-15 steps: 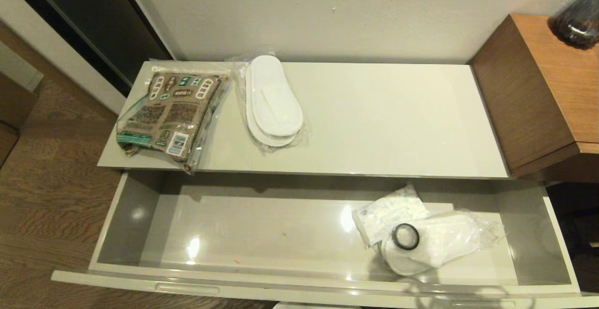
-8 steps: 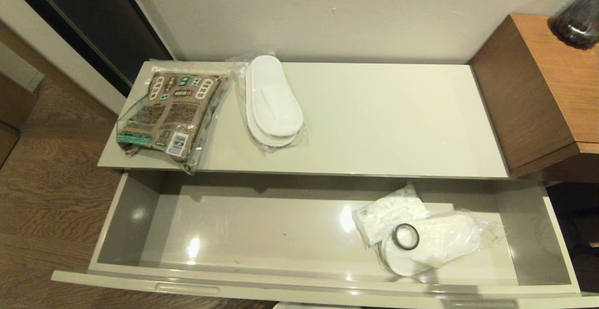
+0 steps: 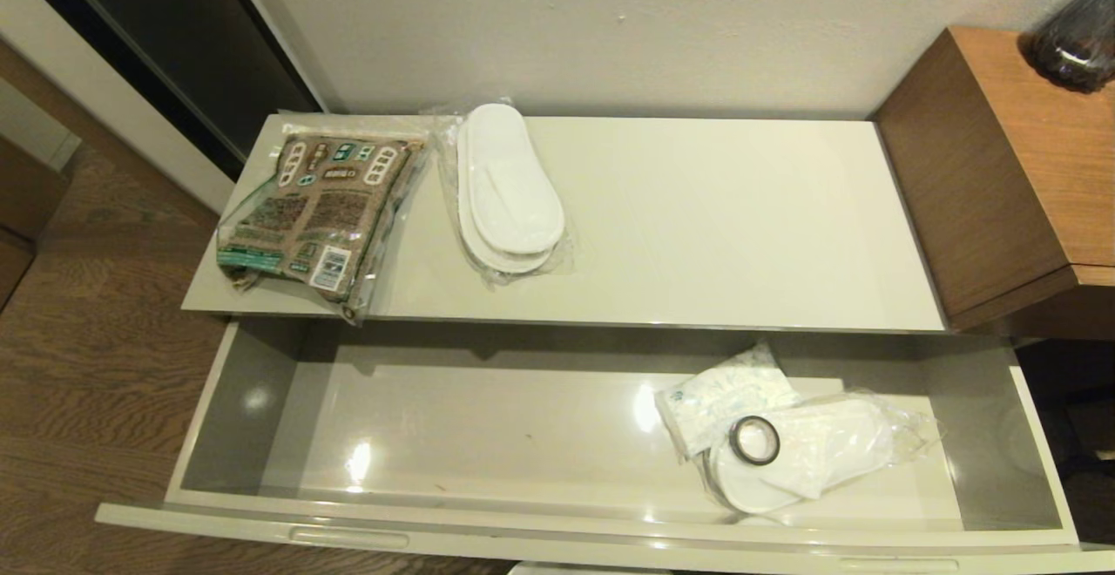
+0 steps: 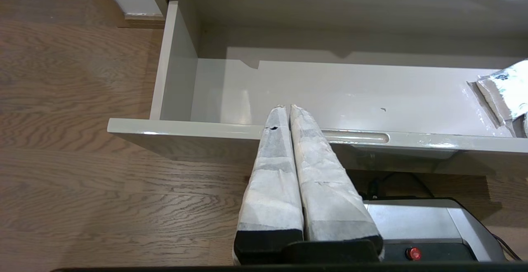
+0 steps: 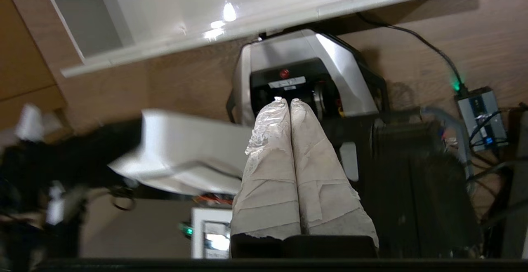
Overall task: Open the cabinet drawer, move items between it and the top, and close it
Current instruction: Pick up the disposable slippers on the table
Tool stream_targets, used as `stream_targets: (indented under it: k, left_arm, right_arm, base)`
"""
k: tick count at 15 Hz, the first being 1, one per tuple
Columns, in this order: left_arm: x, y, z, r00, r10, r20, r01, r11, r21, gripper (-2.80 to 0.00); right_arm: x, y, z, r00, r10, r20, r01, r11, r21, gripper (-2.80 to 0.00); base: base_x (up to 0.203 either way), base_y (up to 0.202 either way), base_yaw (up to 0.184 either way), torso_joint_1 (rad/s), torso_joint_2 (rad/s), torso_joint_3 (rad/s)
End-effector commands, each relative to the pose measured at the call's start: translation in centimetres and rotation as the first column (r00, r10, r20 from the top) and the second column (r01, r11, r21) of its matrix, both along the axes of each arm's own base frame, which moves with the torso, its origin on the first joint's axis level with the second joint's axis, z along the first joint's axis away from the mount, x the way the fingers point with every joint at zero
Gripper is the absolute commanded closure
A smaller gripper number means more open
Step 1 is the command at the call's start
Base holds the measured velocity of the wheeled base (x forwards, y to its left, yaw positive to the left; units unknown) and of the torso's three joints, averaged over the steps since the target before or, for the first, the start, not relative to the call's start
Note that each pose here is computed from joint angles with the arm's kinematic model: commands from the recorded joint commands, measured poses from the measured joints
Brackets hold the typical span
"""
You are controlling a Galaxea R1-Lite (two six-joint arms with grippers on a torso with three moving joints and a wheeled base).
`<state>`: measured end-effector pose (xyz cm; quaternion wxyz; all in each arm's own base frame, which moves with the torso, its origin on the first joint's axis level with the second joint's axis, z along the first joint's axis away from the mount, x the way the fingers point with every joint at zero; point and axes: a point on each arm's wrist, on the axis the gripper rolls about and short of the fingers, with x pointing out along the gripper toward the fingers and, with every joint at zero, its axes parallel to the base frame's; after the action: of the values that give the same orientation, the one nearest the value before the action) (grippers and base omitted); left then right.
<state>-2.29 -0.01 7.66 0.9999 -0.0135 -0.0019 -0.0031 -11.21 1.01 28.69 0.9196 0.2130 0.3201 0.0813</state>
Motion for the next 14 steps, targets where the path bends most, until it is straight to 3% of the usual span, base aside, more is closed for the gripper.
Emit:
stream_targets:
  k: [1,2,4,6,7,9,11,14]
  left_arm:
    - [0.0,0.0,0.0,1.000,0.000,0.001,0.000,1.000,-0.001,0.00]
    - [0.0,0.0,0.0,1.000,0.000,0.001,0.000,1.000,-0.001,0.00]
    - [0.0,0.0,0.0,1.000,0.000,0.000,0.000,1.000,-0.001,0.00]
    - [0.0,0.0,0.0,1.000,0.000,0.001,0.000,1.000,-0.001,0.00]
    - [0.0,0.0,0.0,1.000,0.000,0.001,0.000,1.000,-0.001,0.00]
    - [0.0,0.0,0.0,1.000,0.000,0.001,0.000,1.000,-0.001,0.00]
    - [0.0,0.0,0.0,1.000,0.000,0.001,0.000,1.000,-0.001,0.00]
    - [0.0,0.0,0.0,1.000,0.000,0.001,0.000,1.000,-0.001,0.00]
  right_arm:
    - [-2.9,1.0,-4.3,0.997,-0.027,0.073,0.031,0.998,-0.063,0.00]
    - [-2.4,0.9,-5.9,0.996,-0.050,0.079,0.058,0.994,-0.092,0.00]
    - [-1.0,0.7,-7.5,0.980,-0.104,0.172,0.129,0.981,-0.145,0.00]
    - [0.7,0.5,-6.0,0.916,-0.124,0.382,0.192,0.970,-0.147,0.00]
    - [1.4,0.4,-5.7,0.892,-0.121,0.436,0.204,0.967,-0.149,0.00]
    - [3.0,0.2,-5.9,0.859,-0.103,0.502,0.222,0.958,-0.183,0.00]
    - [3.3,0.1,-6.0,0.850,-0.096,0.517,0.224,0.956,-0.191,0.00]
    - [2.9,-0.7,-6.0,0.835,0.000,0.551,0.123,0.975,-0.186,0.00]
  base:
    - [0.000,0.000,0.000,0.000,0.00,0.000]
    - [0.000,0.000,0.000,0.000,0.00,0.000]
    - [0.000,0.000,0.000,0.000,0.00,0.000]
    - [0.000,0.000,0.000,0.000,0.00,0.000]
    - [0.000,0.000,0.000,0.000,0.00,0.000]
    - [0.000,0.000,0.000,0.000,0.00,0.000]
    - [0.000,0.000,0.000,0.000,0.00,0.000]
    - [0.000,0.000,0.000,0.000,0.00,0.000]
